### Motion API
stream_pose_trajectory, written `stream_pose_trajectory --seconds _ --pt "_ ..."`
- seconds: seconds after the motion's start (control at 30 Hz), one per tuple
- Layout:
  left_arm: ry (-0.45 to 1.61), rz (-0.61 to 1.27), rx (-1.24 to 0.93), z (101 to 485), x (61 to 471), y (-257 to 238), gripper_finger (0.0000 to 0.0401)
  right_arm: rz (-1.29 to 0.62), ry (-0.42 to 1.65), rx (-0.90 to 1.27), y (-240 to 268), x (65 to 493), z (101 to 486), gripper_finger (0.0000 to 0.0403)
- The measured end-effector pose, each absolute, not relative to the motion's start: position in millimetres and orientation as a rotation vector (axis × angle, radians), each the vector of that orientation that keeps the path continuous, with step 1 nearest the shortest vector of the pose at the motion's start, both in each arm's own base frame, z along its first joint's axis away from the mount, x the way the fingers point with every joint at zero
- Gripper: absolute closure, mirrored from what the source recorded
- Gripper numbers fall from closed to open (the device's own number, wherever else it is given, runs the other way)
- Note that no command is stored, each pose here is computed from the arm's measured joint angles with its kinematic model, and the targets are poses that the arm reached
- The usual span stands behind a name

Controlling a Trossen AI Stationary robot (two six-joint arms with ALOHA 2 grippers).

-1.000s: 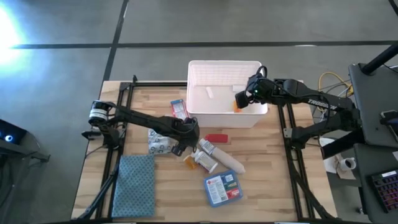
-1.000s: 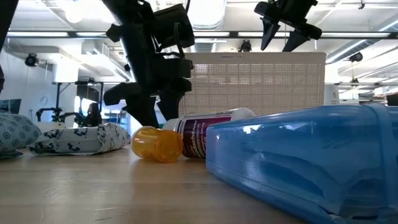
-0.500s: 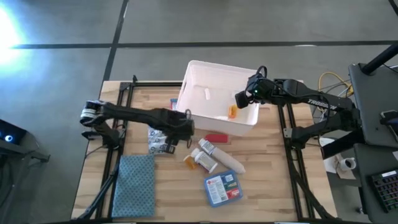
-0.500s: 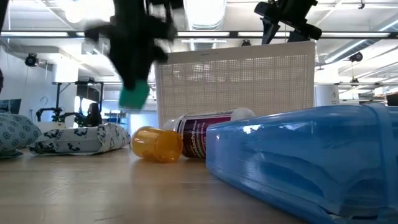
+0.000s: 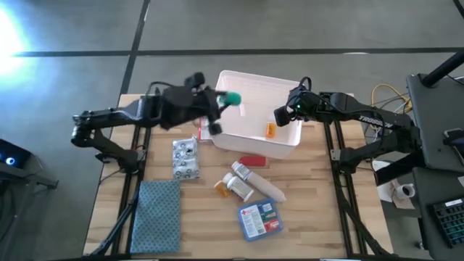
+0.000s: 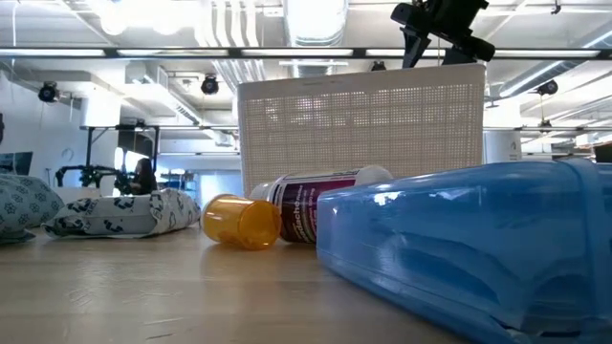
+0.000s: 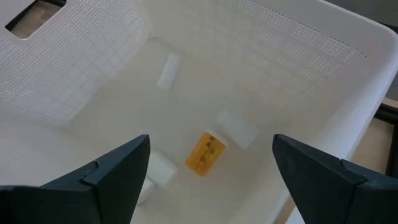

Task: Pick & place medical supplies in basket/bin
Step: Put the green bandage into the bin, then put the white bandage into the bin

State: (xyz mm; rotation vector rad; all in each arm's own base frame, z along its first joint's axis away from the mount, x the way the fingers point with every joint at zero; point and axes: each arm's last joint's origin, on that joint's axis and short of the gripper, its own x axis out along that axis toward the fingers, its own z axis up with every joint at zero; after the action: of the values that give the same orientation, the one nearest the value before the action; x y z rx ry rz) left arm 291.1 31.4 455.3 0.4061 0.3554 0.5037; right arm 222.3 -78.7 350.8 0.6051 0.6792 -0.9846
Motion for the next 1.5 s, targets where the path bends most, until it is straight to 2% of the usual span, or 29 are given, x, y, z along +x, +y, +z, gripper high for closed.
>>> stream_pose_trajectory --seconds 0.13,0.23,0.3,0.43,0.5,0.67,0.83,0.93,1.1,1.23,1.33,1.5 --pt "0.475 0.571 0.408 419 314 65 0.026 -0.97 0.681 0.608 -76 222 352 0.0074" --pt "0.562 0.586 0.402 393 328 78 0.0235 -0.95 0.686 0.602 -71 220 353 0.0074" --pt "0.576 0.621 0.412 388 332 79 0.0212 -0.939 0.706 0.593 -67 218 354 0.0074" --pt "0.609 0.734 0.572 402 330 75 0.0161 -0.926 0.723 0.583 -56 210 356 0.0074" --pt "0.595 0.731 0.616 416 324 73 0.0142 -0.925 0.711 0.587 -52 206 359 0.0074" --pt "0.447 0.649 0.435 445 312 68 0.0131 -0.942 0.652 0.607 -47 197 366 0.0074" --pt "0.627 0.647 0.442 450 293 61 0.013 -0.877 0.65 0.635 -41 190 371 0.0074" --pt "0.76 0.677 0.293 449 268 57 0.013 -0.772 0.686 0.652 -31 188 372 0.0074" --pt "0.981 0.754 0.095 424 238 50 0.013 -0.605 0.713 0.666 -8 188 375 0.0074" --pt "0.993 0.734 0.042 400 227 43 0.013 -0.463 0.676 0.718 9 196 380 0.0074" --pt "1.0 0.739 0.043 367 229 44 0.013 -0.368 0.659 0.755 20 207 380 0.0074" --pt "0.944 0.717 0.019 315 230 45 0.013 -0.38 0.755 0.772 34 227 362 0.0074"
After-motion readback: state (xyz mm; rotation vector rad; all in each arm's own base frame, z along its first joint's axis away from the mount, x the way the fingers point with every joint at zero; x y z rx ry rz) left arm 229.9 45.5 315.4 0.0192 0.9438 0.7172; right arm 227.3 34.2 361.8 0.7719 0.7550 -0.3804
